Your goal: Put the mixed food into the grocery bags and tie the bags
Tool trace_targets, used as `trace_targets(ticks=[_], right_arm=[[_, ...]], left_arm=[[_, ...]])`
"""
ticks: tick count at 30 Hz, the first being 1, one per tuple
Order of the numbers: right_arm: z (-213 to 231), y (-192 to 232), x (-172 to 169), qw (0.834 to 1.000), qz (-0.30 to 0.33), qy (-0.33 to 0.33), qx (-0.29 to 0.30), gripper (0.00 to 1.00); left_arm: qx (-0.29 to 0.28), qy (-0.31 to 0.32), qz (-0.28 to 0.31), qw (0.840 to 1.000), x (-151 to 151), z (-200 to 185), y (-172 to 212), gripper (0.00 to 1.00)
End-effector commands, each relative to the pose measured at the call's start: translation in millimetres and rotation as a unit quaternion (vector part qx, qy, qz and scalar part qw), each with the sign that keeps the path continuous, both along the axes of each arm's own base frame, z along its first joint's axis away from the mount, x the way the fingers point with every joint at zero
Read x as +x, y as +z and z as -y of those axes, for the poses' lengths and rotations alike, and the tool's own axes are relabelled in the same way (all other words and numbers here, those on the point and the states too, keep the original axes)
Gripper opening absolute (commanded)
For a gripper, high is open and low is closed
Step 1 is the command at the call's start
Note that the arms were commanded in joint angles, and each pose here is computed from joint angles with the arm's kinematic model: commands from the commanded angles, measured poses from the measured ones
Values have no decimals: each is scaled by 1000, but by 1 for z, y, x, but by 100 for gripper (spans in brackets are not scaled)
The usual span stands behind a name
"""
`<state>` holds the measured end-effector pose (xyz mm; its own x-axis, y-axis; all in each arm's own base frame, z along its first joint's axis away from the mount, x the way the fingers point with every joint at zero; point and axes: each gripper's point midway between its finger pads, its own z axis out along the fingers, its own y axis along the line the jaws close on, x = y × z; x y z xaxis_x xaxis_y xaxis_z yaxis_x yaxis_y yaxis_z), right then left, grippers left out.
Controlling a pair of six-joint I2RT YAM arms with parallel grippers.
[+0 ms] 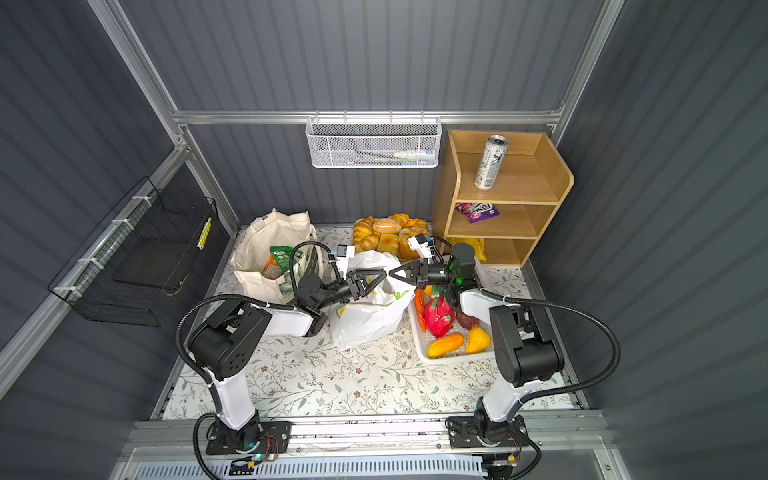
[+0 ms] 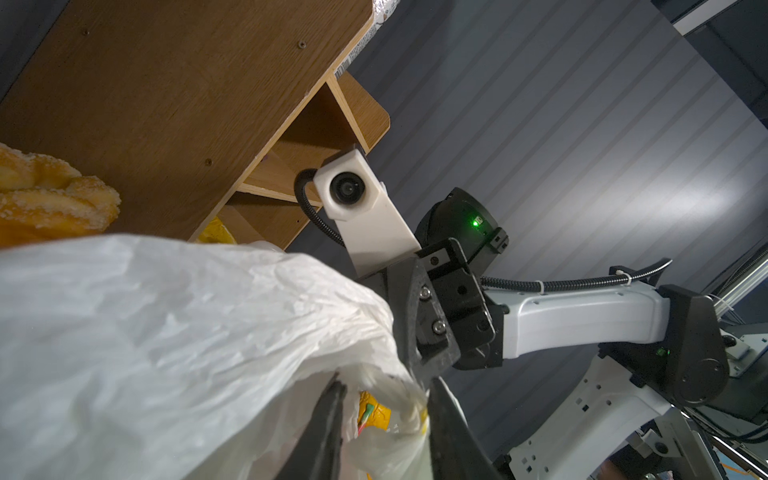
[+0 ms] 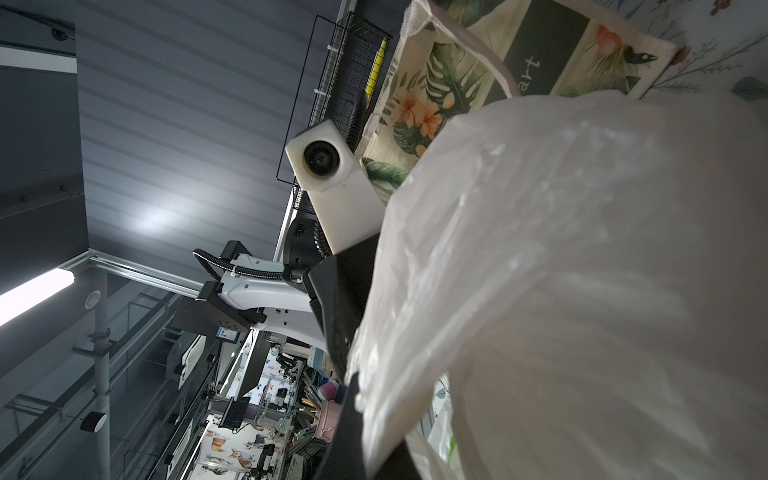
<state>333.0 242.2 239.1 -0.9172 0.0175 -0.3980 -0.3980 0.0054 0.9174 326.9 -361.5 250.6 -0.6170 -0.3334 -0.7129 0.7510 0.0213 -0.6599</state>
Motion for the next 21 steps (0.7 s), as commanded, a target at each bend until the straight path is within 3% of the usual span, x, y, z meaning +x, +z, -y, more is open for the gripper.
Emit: trace_targets(ticks=[1, 10, 14, 18, 21], right_arm=[[2, 8, -6, 1000, 22, 4, 4, 0], [3, 7, -7, 1000, 22, 3, 4, 0], [3, 8, -4, 1000, 20, -3, 3, 1], [13, 15, 2, 999, 20, -34, 3, 32], [34, 22, 8, 996, 20, -88, 3, 41]], left_arm=[[-13, -13, 28, 999, -3, 6, 14, 34], [-18, -21, 29, 999, 1, 12, 14, 19], [-21, -21, 30, 999, 1, 11, 15, 1], [-31, -8, 21, 999, 5, 8, 16, 0], [-42, 11, 11, 999, 14, -2, 17, 0]])
